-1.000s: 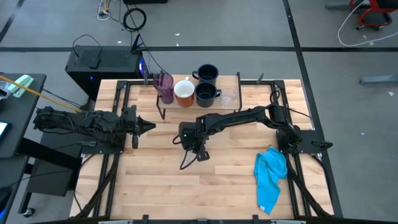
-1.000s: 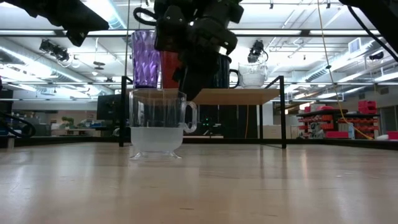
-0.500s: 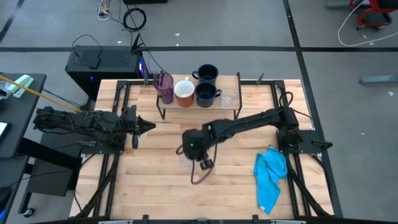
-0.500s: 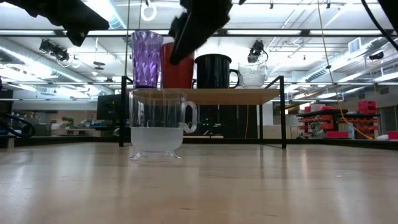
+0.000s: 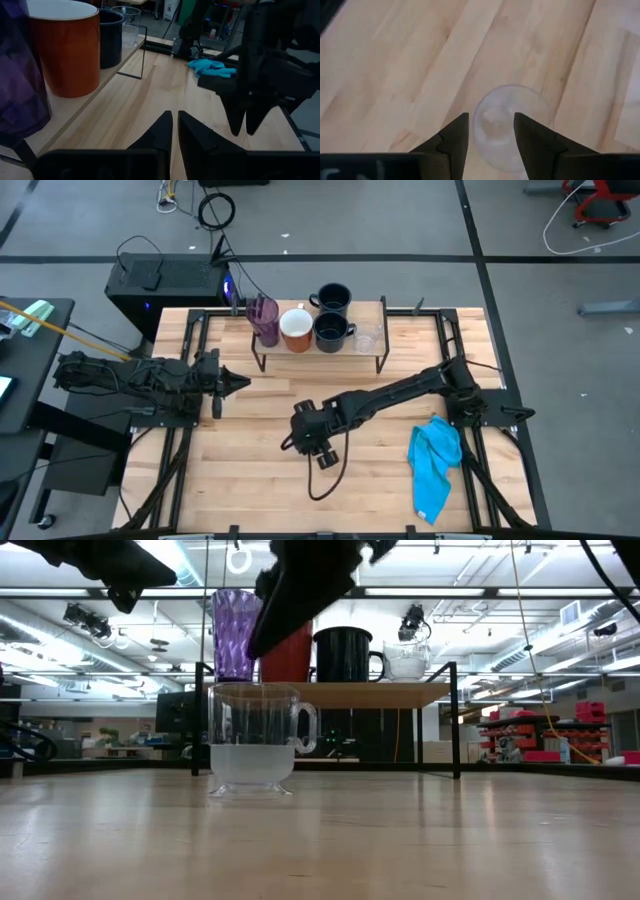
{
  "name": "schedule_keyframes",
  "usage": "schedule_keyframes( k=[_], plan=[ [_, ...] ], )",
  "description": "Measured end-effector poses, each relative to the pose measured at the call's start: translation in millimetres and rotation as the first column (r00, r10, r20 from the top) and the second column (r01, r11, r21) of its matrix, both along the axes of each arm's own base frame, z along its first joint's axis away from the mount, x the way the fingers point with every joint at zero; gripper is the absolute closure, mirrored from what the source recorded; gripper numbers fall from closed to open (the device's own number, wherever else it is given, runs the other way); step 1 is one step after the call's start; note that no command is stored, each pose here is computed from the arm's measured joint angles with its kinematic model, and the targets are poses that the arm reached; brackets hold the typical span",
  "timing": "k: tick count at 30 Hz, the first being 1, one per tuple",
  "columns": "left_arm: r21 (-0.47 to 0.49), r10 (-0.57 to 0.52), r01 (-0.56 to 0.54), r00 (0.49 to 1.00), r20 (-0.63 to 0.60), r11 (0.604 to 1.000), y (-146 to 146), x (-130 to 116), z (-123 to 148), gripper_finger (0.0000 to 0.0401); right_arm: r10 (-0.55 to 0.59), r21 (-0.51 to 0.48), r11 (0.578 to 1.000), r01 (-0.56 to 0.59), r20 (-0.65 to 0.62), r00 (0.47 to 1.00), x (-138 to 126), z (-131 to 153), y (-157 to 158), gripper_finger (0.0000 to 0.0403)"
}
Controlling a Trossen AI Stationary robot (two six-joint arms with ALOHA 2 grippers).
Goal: Stack small to large cups/mugs on shelf
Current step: Put the transparent mug on the shelf
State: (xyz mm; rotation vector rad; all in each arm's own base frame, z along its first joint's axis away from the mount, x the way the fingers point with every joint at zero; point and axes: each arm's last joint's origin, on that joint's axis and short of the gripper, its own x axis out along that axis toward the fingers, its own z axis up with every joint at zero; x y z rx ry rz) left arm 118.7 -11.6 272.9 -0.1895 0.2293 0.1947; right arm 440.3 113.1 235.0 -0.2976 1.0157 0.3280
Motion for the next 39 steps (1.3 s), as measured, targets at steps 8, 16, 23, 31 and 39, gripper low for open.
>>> schedule_keyframes(
  k=[8, 16, 23, 31, 39],
  plan=[
    [0.001, 0.0, 0.0, 1.0, -0.004, 1.0, 0, 0, 0, 0.0359, -0.003, 0.005, 1.0, 0.003, -0.027, 1.0, 0, -18, 0, 0.0236],
    [0.0, 0.0, 0.0, 1.0, 0.0, 1.0, 0, 0, 0, 0.0358, 0.009, 0.003, 1.0, -0.009, -0.022, 1.0, 0, -21, 0, 0.0247],
    [0.0, 0.0, 0.0, 1.0, -0.002, 1.0, 0, 0, 0, 0.0357, 0.022, -0.003, 1.0, -0.022, -0.016, 1.0, 0, -20, 0, 0.0272],
    [0.0, 0.0, 0.0, 1.0, -0.002, 1.0, 0, 0, 0, 0.0362, 0.022, -0.005, 1.0, -0.022, -0.027, 0.999, -3, -38, -1, 0.0279],
    [0.0, 0.0, 0.0, 1.0, -0.002, 1.0, 0, 0, 0, 0.0359, 0.019, -0.005, 1.0, -0.02, -0.023, 1.0, -3, -40, -2, 0.0306]
  ],
)
